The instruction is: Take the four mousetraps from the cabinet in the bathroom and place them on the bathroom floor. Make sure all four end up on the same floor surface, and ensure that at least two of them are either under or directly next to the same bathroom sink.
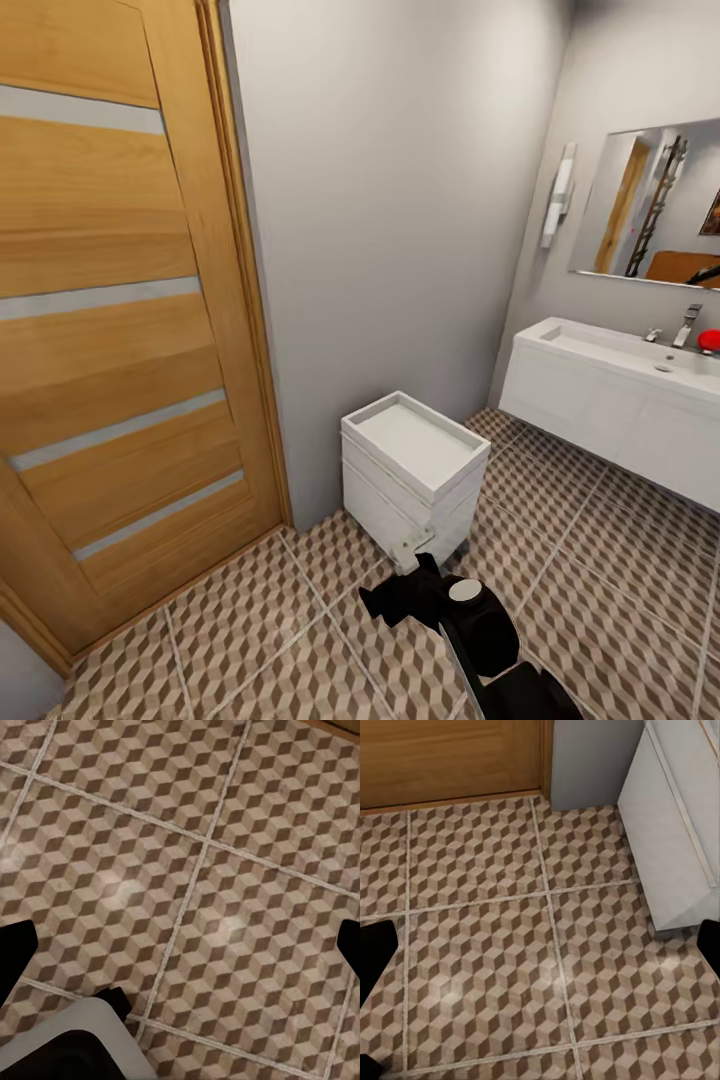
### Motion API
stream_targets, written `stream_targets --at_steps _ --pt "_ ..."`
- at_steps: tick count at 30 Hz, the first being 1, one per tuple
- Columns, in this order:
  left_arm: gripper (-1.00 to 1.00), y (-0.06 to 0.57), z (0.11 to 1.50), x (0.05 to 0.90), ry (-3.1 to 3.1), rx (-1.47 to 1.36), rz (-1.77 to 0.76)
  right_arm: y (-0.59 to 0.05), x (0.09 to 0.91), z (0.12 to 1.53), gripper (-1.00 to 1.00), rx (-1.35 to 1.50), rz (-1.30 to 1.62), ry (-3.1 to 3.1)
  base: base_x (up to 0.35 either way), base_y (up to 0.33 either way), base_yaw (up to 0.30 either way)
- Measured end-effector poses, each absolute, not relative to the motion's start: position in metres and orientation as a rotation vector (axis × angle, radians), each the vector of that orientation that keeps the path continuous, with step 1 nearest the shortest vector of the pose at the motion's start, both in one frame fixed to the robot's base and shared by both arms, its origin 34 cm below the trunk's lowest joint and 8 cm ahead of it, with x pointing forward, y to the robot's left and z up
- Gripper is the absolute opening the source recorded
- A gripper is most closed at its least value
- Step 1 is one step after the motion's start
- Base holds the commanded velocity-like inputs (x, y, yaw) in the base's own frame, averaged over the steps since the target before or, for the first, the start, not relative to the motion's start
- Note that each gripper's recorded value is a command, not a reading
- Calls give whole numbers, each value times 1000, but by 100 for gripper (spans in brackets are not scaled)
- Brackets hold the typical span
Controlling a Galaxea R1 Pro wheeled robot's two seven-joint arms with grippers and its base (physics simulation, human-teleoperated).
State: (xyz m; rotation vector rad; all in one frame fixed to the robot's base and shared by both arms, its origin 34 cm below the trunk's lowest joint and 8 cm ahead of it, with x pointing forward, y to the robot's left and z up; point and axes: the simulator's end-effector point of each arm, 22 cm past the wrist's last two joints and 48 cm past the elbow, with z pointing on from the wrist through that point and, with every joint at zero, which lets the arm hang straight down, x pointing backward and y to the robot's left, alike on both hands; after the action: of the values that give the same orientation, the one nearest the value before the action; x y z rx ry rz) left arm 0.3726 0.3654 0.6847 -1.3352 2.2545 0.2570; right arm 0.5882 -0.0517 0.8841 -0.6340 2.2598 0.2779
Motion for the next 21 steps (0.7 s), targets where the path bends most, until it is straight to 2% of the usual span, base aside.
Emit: stream_targets --at_steps 21 --pt "100 353 700 364 2322 -1261 277 -52 585 906 100 -636 280 2271 0 0 270"
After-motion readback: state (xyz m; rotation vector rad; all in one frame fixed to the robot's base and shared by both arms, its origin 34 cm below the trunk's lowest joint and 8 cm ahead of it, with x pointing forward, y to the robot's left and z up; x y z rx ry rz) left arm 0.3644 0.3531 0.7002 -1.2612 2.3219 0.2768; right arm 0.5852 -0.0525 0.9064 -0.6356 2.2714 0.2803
